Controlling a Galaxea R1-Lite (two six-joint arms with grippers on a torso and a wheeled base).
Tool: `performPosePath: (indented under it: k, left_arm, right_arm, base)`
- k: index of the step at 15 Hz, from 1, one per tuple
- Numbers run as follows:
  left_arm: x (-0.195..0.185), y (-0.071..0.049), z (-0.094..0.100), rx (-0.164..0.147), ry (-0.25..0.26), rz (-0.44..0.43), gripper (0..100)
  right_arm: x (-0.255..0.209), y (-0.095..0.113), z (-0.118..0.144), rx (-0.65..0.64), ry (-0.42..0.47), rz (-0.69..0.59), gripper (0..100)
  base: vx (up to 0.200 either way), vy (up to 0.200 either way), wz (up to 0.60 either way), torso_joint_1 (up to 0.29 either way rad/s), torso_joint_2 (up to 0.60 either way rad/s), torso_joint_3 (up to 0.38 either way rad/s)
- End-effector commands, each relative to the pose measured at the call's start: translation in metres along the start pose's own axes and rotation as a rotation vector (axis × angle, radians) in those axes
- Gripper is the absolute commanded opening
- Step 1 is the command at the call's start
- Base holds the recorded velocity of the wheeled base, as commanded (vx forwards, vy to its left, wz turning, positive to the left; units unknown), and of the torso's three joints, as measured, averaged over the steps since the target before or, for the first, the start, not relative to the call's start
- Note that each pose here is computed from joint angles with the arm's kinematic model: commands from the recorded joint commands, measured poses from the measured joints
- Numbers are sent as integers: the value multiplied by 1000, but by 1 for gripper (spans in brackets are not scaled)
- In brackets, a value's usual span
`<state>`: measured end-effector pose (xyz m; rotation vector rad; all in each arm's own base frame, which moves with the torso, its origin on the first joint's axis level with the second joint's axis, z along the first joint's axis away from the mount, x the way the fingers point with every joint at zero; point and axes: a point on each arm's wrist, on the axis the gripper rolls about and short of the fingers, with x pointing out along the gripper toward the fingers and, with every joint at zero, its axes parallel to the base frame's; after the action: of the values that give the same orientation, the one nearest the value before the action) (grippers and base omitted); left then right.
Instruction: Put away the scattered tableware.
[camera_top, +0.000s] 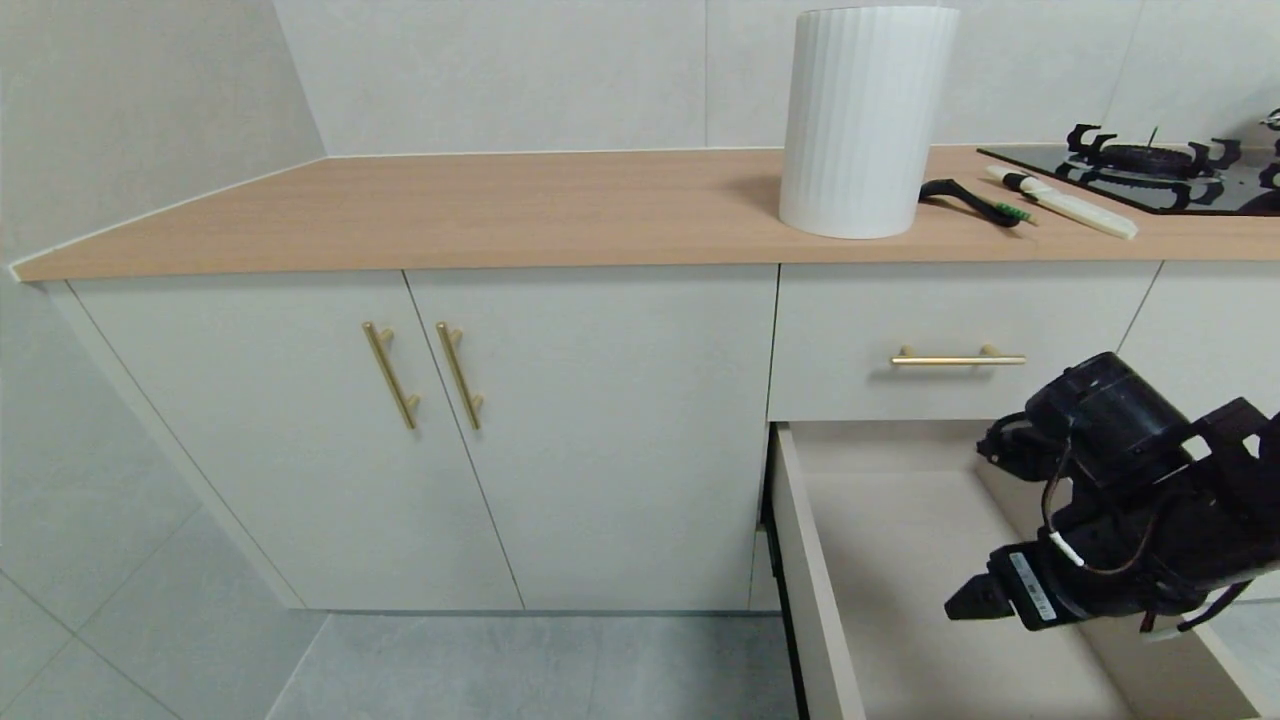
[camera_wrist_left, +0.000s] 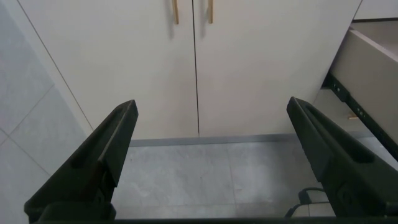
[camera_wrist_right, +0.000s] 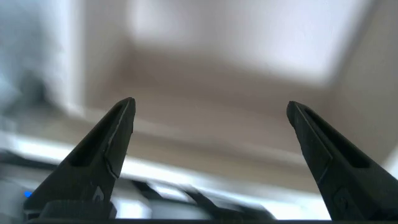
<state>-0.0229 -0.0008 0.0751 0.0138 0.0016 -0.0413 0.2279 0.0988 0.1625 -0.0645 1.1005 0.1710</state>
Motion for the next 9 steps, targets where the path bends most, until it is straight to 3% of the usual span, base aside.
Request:
performPosePath:
  k: [1,3,9]
  left_arm:
    - [0,0,0,0,1,0,100]
    - [0,0,0,0,1,3,100]
    - [0,0,0,0,3,0,100]
  right_arm:
    - [-10,-8,12,51,-114,21,100]
    - [-14,-12,11,67,-166,23,100]
    - [-15,-13,10,64,-172,13,100]
  base:
    - [0,0,0,0,0,0]
    - [0,0,0,0,0,0]
    - [0,0,0,23,-69,-45]
